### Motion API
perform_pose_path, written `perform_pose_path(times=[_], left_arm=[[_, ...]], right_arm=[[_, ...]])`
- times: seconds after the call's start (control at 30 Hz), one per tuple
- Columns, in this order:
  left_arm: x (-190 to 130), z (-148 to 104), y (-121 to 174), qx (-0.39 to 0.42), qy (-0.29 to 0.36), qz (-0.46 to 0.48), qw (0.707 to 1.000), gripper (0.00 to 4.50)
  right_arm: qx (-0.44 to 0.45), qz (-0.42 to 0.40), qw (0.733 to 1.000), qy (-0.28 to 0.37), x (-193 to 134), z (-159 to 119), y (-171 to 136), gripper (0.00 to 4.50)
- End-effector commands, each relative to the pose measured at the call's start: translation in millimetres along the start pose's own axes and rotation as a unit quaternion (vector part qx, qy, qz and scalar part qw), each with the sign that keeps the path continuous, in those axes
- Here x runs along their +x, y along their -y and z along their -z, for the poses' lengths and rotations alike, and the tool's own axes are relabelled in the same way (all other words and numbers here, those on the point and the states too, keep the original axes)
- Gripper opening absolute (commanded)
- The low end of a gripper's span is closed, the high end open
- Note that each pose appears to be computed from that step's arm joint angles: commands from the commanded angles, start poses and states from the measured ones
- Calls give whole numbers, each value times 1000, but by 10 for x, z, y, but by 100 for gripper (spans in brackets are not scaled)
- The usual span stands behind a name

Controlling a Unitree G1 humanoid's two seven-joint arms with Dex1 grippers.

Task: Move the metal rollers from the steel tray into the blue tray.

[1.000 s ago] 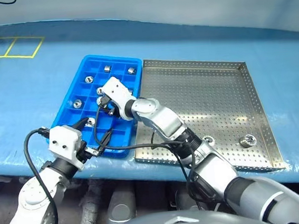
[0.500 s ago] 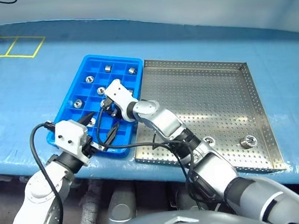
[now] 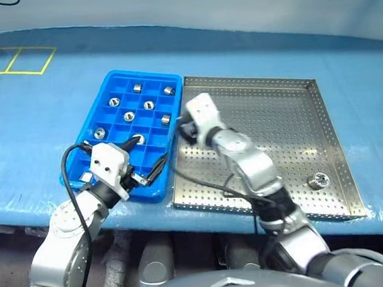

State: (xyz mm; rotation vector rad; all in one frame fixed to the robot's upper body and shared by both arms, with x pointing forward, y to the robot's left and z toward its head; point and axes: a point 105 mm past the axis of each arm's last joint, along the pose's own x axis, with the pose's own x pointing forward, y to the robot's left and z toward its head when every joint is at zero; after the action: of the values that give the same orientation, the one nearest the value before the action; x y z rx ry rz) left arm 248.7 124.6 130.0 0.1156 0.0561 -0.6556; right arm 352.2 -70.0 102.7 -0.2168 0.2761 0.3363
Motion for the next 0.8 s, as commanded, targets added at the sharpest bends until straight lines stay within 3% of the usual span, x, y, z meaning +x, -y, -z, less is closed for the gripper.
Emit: perform_pose_path(times=[0.03, 0.17, 0.37, 0.8], left_arm=[[69, -70, 67, 3, 20, 29, 999, 430], [137, -89, 131, 9, 27, 60, 998, 430], [267, -107, 218, 21, 29, 113, 993, 430], [419, -140, 330, 22, 38, 170, 984, 430]], right_arm=[[26, 129, 991, -17, -420, 61, 526, 372], [43, 227, 970, -71, -867, 319, 885, 372], [59, 298, 945, -125, -1265, 573, 1143, 372], [120, 315, 928, -158, -1530, 797, 1098, 372]])
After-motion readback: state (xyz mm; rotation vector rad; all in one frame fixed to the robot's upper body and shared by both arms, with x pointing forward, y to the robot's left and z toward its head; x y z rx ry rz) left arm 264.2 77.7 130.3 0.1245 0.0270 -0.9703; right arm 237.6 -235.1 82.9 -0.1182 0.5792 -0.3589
